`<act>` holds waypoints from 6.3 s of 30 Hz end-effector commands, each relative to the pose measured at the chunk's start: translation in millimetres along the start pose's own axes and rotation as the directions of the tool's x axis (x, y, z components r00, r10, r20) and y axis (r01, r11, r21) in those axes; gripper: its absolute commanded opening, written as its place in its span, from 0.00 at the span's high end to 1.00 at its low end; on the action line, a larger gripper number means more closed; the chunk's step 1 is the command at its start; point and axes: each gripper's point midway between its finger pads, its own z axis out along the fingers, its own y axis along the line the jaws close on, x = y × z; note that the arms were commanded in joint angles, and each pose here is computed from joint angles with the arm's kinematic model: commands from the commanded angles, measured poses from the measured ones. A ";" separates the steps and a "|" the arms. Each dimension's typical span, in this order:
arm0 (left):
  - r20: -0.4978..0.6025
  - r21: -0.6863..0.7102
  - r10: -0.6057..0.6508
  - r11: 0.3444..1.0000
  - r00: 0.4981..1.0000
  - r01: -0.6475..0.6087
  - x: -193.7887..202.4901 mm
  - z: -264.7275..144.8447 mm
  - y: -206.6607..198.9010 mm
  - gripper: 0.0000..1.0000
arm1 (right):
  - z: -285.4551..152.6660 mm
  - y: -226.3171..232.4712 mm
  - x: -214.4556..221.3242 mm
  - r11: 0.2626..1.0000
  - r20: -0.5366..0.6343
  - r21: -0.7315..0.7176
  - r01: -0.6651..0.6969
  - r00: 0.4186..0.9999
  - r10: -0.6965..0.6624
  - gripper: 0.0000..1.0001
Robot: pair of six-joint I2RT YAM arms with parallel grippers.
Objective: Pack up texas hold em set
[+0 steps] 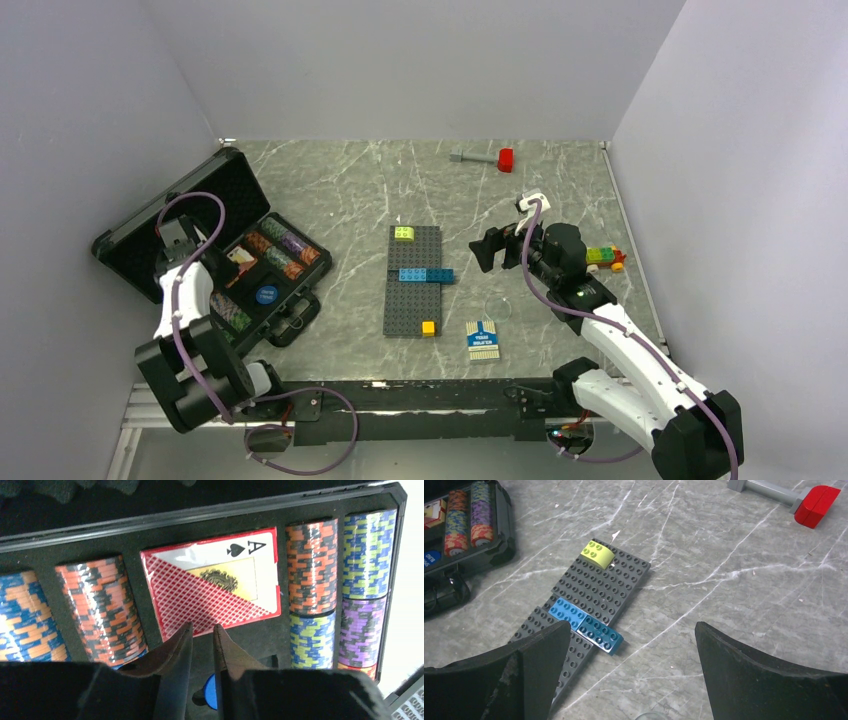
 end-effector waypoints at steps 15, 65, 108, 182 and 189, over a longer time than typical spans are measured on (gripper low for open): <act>0.099 0.022 -0.022 1.000 0.995 0.020 -34.0 -21.8 -9.4 0.70 | 4.2 -13.9 -16.0 0.997 0.032 0.069 0.039 0.999 -0.041 0.00; 0.388 0.234 0.322 0.872 0.864 -0.430 -25.1 -109.7 -99.1 0.25 | -8.0 -38.8 33.7 0.916 -0.253 0.353 -0.192 0.923 0.291 0.00; 0.269 0.462 0.465 0.707 0.844 -0.536 33.9 -103.5 -149.9 0.24 | -76.3 61.1 213.6 0.900 -0.736 0.431 0.057 0.600 0.314 0.16; -0.004 0.917 0.557 0.333 0.830 -0.220 160.5 -194.1 -287.6 1.00 | 3.7 143.5 -33.4 0.915 0.055 -0.193 0.353 0.935 -0.349 0.00; 0.036 0.745 0.311 0.625 0.950 -0.233 84.3 -153.5 -210.4 1.00 | 16.9 109.3 -41.5 0.967 0.070 -0.131 0.217 0.975 -0.209 0.00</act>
